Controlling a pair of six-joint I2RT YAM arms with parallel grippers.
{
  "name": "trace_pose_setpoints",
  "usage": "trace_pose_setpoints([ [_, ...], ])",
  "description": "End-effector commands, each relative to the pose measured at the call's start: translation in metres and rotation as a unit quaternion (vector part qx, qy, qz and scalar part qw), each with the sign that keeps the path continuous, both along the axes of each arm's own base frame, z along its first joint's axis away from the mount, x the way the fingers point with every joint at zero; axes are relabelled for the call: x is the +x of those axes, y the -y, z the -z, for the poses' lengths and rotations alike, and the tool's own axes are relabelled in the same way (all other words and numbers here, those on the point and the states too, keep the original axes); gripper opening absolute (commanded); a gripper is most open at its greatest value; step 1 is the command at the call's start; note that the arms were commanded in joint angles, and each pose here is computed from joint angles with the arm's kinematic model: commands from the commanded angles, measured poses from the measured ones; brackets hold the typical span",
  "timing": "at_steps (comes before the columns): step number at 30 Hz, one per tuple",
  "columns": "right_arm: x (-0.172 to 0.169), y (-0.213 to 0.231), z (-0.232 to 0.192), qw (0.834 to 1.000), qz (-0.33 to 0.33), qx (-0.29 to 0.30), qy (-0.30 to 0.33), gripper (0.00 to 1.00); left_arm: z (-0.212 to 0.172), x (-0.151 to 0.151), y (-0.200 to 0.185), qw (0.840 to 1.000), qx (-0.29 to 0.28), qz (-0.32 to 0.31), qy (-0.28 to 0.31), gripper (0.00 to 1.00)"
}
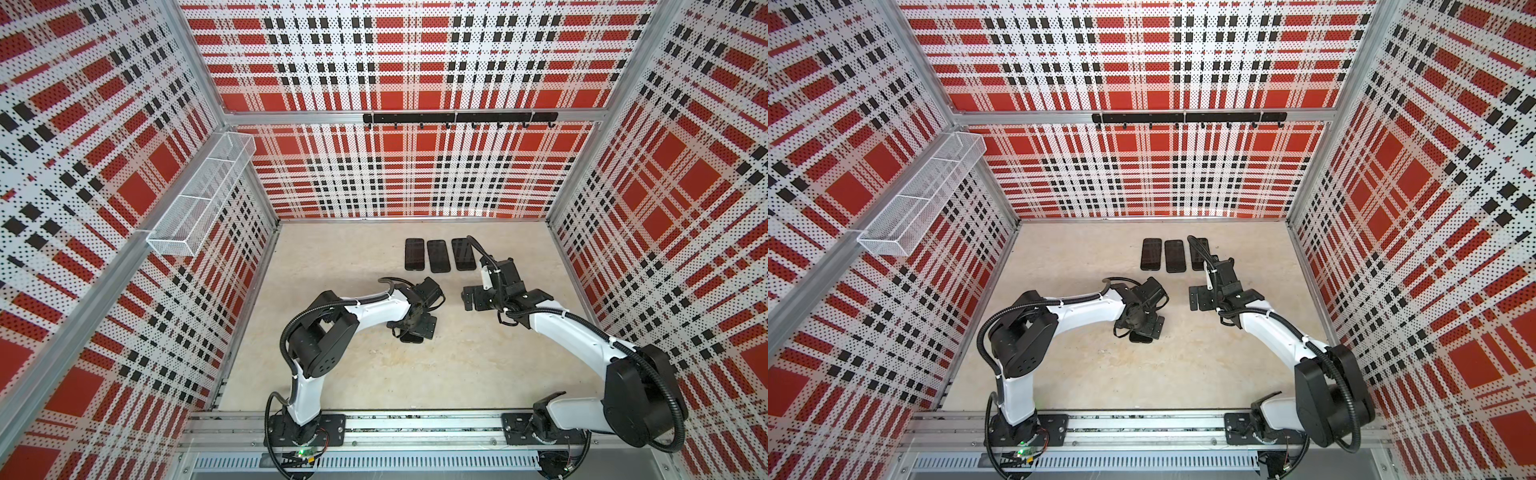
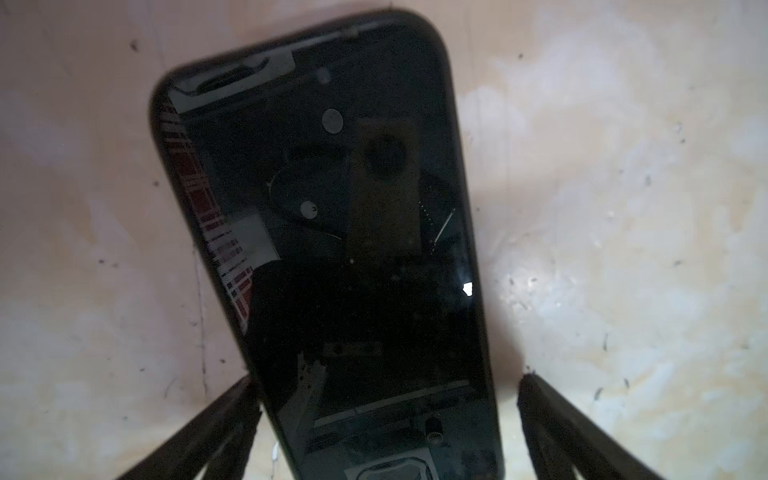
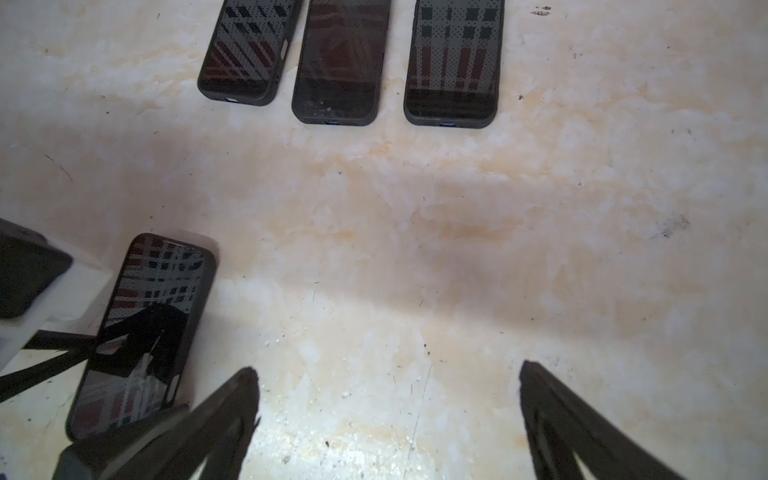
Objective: Put the phone into the phone case
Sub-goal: 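Lower the left gripper and close it on the cased phone, then carry the cased phone toward the row with the left while the right retracts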
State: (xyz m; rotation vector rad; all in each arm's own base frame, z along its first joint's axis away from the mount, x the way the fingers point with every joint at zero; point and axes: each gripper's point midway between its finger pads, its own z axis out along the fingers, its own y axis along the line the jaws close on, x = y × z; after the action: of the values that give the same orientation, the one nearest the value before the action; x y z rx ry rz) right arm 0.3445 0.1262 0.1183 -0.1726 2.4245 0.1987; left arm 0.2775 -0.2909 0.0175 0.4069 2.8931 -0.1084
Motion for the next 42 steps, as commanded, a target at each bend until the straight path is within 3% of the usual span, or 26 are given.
trace_pose_setpoints([
  [1,0.005,0.001,-0.005,1.0,0.002,0.005,0.016,1.0,0.01,-0.012,-0.003,0.999,0.012,-0.002,-0.032,0.98],
  [6,0.006,-0.001,-0.004,1.0,-0.001,0.008,0.014,1.0,0.018,-0.012,-0.002,0.999,0.006,-0.009,-0.039,1.0],
  [11,0.005,-0.001,-0.007,1.0,-0.003,0.01,0.018,1.0,0.016,-0.002,0.0,0.999,0.004,-0.021,-0.027,0.85],
  [19,0.009,-0.01,-0.036,0.998,-0.029,0.023,0.044,1.0,-0.017,0.028,0.001,0.999,-0.035,-0.037,0.015,0.75],
  [27,0.033,0.007,-0.082,0.996,0.003,0.011,0.088,1.0,-0.048,0.102,-0.036,0.994,-0.039,-0.072,0.076,0.68],
  [37,0.024,0.018,-0.081,0.997,0.019,0.002,0.079,1.0,-0.051,0.206,-0.081,0.984,-0.018,-0.131,0.12,0.65],
  [40,0.019,0.025,-0.082,0.997,0.024,-0.006,0.072,1.0,-0.053,0.196,-0.07,0.988,-0.029,-0.096,0.121,0.75],
  [42,0.016,0.03,-0.082,0.997,0.028,-0.007,0.071,1.0,-0.052,0.179,-0.059,0.99,-0.007,-0.052,0.131,0.97],
])
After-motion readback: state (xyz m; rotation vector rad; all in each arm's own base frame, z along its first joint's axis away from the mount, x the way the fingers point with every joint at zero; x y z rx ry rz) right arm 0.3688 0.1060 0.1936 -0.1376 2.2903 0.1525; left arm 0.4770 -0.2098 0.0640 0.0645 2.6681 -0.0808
